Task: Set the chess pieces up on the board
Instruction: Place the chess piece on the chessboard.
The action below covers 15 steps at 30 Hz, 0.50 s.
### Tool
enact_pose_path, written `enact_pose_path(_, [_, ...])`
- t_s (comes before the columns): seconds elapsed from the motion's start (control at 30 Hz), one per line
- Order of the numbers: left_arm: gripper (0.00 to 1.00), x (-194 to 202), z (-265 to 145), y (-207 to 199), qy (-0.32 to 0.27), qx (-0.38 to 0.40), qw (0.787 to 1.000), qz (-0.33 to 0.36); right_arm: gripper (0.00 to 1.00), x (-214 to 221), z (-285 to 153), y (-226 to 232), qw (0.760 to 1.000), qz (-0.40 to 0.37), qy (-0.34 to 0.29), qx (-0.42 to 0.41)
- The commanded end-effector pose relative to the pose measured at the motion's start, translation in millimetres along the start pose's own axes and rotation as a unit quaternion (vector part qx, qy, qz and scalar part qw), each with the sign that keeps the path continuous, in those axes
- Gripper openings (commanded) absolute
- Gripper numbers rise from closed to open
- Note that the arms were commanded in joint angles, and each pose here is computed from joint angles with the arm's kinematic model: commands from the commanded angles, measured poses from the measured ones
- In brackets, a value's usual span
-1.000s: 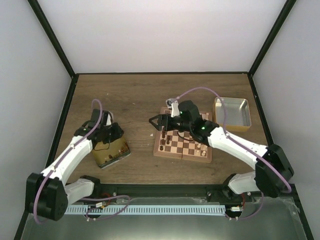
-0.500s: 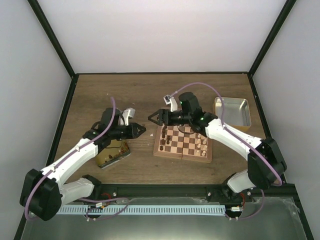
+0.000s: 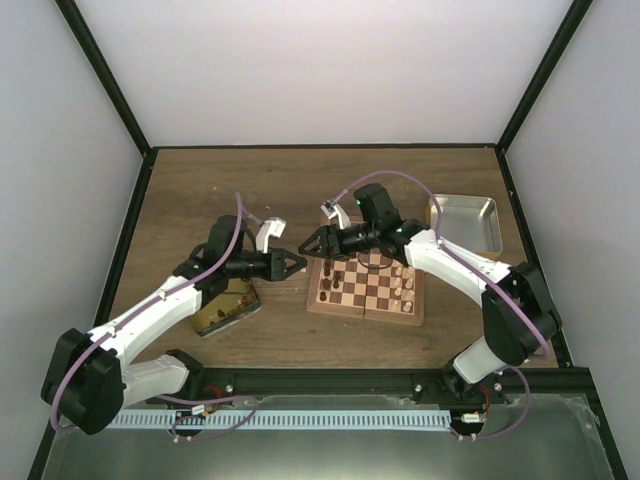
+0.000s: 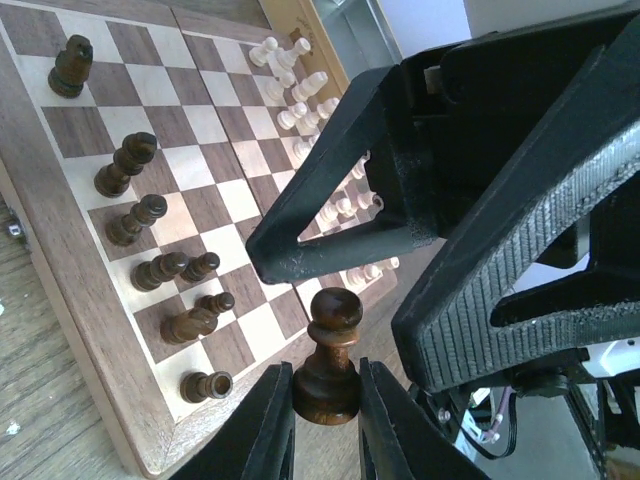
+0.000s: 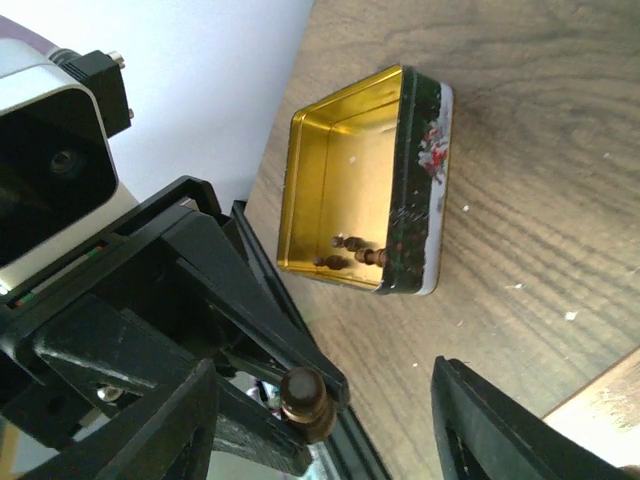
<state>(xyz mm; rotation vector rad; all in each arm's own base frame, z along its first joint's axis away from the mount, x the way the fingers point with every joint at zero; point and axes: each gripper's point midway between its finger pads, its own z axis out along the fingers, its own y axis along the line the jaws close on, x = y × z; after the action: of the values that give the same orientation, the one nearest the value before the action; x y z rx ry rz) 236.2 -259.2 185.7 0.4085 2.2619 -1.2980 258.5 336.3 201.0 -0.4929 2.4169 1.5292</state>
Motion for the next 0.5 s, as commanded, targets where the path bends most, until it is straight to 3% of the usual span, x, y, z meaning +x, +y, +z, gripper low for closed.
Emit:
enact_pose_path(0.0, [0.18, 0.9, 1.9, -6.1, 0.004, 0.017, 0.999, 0.028, 0.56, -6.8, -0.7, 22.5, 0.999, -0.009, 0.016, -0.045])
enact_pose_path(0.2, [0.18, 1.0, 1.8, -6.7, 0.004, 0.017, 0.999, 0.03, 0.36, -3.3, -0.2, 21.9, 0.999, -0.007, 0.024, -0.048])
enact_pose_path(0.47, [0.18, -2.4, 1.4, -5.3, 0.002, 0.007, 1.0, 0.031, 0.23, -6.0, 1.5, 22.0, 0.998, -0.01, 0.024, -0.048])
